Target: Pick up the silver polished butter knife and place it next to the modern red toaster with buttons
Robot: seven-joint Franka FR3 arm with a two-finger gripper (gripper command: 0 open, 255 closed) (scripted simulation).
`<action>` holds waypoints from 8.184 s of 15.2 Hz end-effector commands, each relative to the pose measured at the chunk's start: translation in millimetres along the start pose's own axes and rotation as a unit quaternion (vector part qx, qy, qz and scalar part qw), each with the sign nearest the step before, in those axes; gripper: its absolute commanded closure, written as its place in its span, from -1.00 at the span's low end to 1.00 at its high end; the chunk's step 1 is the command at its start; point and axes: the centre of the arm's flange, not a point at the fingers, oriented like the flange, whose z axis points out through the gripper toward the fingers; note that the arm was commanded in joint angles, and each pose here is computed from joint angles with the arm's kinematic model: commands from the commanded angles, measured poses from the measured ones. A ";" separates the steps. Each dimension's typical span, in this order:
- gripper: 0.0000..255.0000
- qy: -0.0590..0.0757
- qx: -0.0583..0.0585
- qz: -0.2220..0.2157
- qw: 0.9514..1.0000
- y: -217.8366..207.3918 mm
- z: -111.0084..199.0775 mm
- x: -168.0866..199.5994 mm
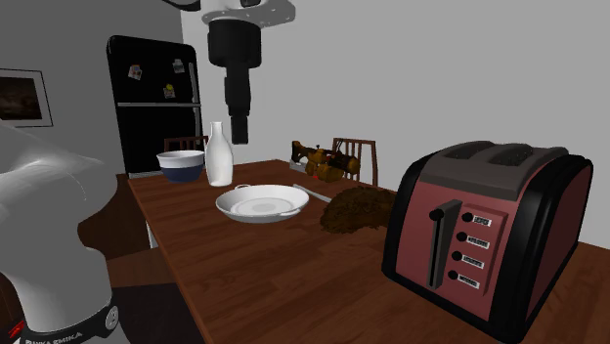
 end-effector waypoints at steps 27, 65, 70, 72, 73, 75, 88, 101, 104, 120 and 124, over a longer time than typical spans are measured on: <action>-1.00 -0.028 0.053 0.338 0.939 -287.8 112.3 90.5; 1.00 -0.045 0.087 0.550 0.830 -436.2 218.4 253.7; 1.00 -0.045 0.087 0.550 0.830 -436.2 218.4 253.7; 1.00 -0.045 0.087 0.550 0.830 -436.1 213.2 253.6; 1.00 -0.045 0.087 0.550 0.830 -435.9 207.9 253.5; 1.00 -0.045 0.087 0.550 0.830 -435.6 197.3 253.4; 1.00 -0.045 0.087 0.550 0.830 -433.7 128.7 252.3; 1.00 -0.045 0.087 0.550 0.830 -431.8 60.1 251.2; 1.00 -0.045 0.087 0.550 0.830 -431.4 44.3 251.0; 1.00 -0.045 0.087 0.550 0.830 -429.0 -40.1 249.6; 1.00 -0.045 0.087 0.550 0.830 -428.4 -61.3 249.3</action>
